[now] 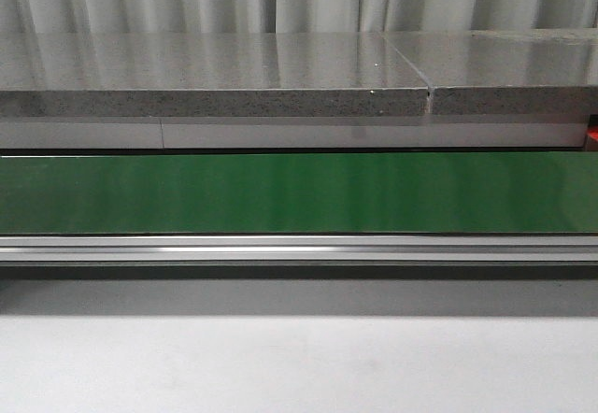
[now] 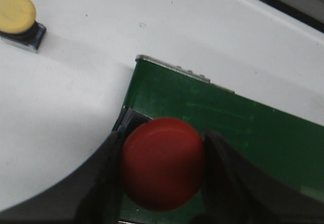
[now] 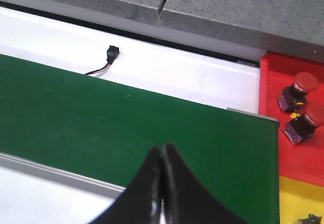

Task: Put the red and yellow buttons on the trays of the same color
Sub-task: 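Grasp a red button with the left gripper and set it on the belt, then move the left gripper over the yellow button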

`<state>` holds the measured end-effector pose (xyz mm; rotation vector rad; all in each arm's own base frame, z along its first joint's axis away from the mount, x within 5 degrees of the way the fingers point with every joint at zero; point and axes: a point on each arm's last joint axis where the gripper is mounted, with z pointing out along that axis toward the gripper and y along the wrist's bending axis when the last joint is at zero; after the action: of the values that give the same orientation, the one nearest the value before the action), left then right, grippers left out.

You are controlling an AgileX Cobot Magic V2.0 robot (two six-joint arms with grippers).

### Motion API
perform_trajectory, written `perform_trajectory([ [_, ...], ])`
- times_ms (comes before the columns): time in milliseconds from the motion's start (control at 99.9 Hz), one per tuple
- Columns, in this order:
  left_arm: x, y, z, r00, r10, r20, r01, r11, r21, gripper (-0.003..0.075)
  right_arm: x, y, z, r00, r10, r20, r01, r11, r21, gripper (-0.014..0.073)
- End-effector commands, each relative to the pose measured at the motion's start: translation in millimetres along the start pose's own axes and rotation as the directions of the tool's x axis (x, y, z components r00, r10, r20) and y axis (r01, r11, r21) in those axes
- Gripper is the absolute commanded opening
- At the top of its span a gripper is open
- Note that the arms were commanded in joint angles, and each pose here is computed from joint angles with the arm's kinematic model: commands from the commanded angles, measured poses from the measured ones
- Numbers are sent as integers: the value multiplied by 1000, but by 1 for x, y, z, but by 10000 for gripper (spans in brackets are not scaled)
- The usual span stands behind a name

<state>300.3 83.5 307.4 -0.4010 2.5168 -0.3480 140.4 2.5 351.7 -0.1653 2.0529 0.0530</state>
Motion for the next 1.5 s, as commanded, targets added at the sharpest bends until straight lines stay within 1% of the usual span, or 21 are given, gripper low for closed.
perform_trajectory([
  [0, 1, -15, -11, 995, 14, 100, -18, 999, 42, -19, -13, -2, -6, 996, -9, 87, 6, 1000, 27, -69],
  [130, 10, -25, 0, 996, 44, 72, -48, 997, 62, -19, -13, -2, -6, 996, -9, 87, 6, 1000, 27, -69],
  [280, 10, -33, 6, 994, 62, 86, -67, 995, 68, -19, -13, -2, -6, 996, -9, 87, 6, 1000, 27, -69],
  [410, 10, -32, 11, 996, 58, 73, -63, 996, 68, -19, -13, -2, -6, 996, -9, 87, 6, 1000, 27, -69],
  [670, 13, -25, 37, 999, 37, -19, -36, 997, 70, -18, -13, -2, -6, 996, -9, 87, 6, 1000, 27, -69],
  [730, 13, -24, 39, 999, 36, -31, -34, 997, 71, -7, -13, -2, -6, 996, -9, 87, 6, 1000, 27, -69],
  [780, 14, -24, 40, 999, 36, -36, -33, 997, 72, 31, -13, -2, -6, 996, -9, 87, 6, 1000, 27, -69],
  [850, 14, -24, 40, 998, 38, -41, -34, 997, 73, 137, -13, -2, -6, 996, -9, 87, 6, 1000, 27, -69],
  [900, 15, -24, 40, 998, 38, -47, -34, 997, 75, 253, -13, -2, -6, 996, -9, 87, 6, 1000, 27, -69],
  [920, 15, -24, 40, 998, 38, -49, -34, 997, 76, 285, -13, -2, -6, 996, -9, 87, 6, 1000, 27, -69],
  [971, 15, -24, 40, 998, 38, -53, -34, 996, 77, 408, -13, -2, -6, 996, -9, 87, 6, 1000, 27, -69],
  [991, 15, -24, 40, 998, 38, -53, -34, 996, 77, 437, -13, -2, -6, 996, -9, 87, 6, 1000, 27, -69],
  [1021, 15, -24, 40, 998, 38, -54, -34, 996, 77, 504, -13, -2, -6, 996, -9, 87, 6, 1000, 27, -69],
  [1071, 15, -24, 40, 998, 39, -55, -34, 996, 78, 579, -13, -2, -6, 996, -9, 87, 6, 1000, 27, -69],
  [1111, 14, -25, 39, 998, 35, -51, -31, 996, 83, 624, -13, -2, -6, 996, -9, 87, 6, 1000, 27, -69],
  [1161, 13, -27, 38, 999, 26, -48, -22, 995, 95, 654, -13, -2, -6, 996, -9, 87, 6, 1000, 27, -69],
  [1201, 11, -29, 36, 999, 22, -41, -18, 994, 105, 664, -13, -2, -6, 996, -9, 87, 6, 1000, 27, -69],
  [1341, -2, -35, 25, 999, 40, -2, -39, 992, 123, 663, -13, -2, -6, 996, -9, 87, 6, 1000, 27, -69],
  [1491, -25, -40, 6, 994, 56, 93, -68, 990, 124, 663, -13, -2, -6, 996, -9, 86, 6, 1000, 26, -69],
])
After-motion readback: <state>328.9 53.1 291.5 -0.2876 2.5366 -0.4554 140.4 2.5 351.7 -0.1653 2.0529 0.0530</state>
